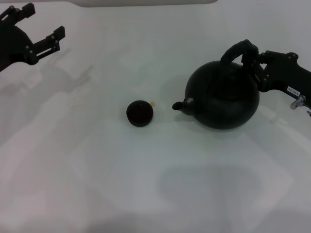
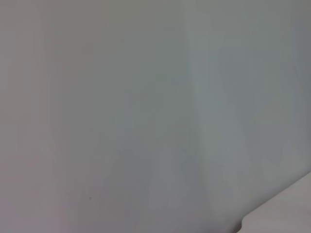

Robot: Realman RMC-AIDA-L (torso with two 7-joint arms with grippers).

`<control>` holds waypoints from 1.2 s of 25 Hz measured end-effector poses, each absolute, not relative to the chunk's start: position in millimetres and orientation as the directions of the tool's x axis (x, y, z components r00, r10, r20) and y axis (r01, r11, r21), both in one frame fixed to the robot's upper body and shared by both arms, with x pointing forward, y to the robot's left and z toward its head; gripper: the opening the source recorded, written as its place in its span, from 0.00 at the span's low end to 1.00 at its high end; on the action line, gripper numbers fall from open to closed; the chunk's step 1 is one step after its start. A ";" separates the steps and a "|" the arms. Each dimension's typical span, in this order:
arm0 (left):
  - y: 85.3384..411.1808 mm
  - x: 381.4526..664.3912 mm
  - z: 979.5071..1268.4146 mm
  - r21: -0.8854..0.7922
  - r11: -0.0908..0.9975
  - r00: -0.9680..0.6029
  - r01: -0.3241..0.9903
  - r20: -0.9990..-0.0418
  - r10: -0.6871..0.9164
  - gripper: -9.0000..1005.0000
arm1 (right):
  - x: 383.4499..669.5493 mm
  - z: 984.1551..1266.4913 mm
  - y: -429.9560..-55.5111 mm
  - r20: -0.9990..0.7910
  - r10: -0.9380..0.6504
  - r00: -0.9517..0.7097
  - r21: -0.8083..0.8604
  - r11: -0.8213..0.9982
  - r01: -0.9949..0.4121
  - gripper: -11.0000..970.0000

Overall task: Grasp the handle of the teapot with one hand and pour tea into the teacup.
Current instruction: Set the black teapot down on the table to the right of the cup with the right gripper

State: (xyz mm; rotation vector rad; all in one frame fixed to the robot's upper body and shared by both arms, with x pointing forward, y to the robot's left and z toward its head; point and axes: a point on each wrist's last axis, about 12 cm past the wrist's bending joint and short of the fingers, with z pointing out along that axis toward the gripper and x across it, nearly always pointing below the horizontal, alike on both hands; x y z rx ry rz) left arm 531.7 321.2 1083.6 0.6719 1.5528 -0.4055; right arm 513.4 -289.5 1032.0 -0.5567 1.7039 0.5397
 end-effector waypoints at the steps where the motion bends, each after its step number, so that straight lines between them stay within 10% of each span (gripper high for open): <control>1: 321.2 531.8 1083.6 0.138 0.762 0.006 0.632 -0.985 0.173 0.86 | 513.4 1032.3 -289.5 -0.981 -0.074 -0.181 0.057 0.777 -0.627 0.16; 30: 321.8 532.9 1084.4 0.141 0.764 0.007 0.629 -0.985 0.175 0.86 | 500.9 1029.3 -305.4 -0.977 -0.087 -0.196 0.057 0.776 -0.628 0.20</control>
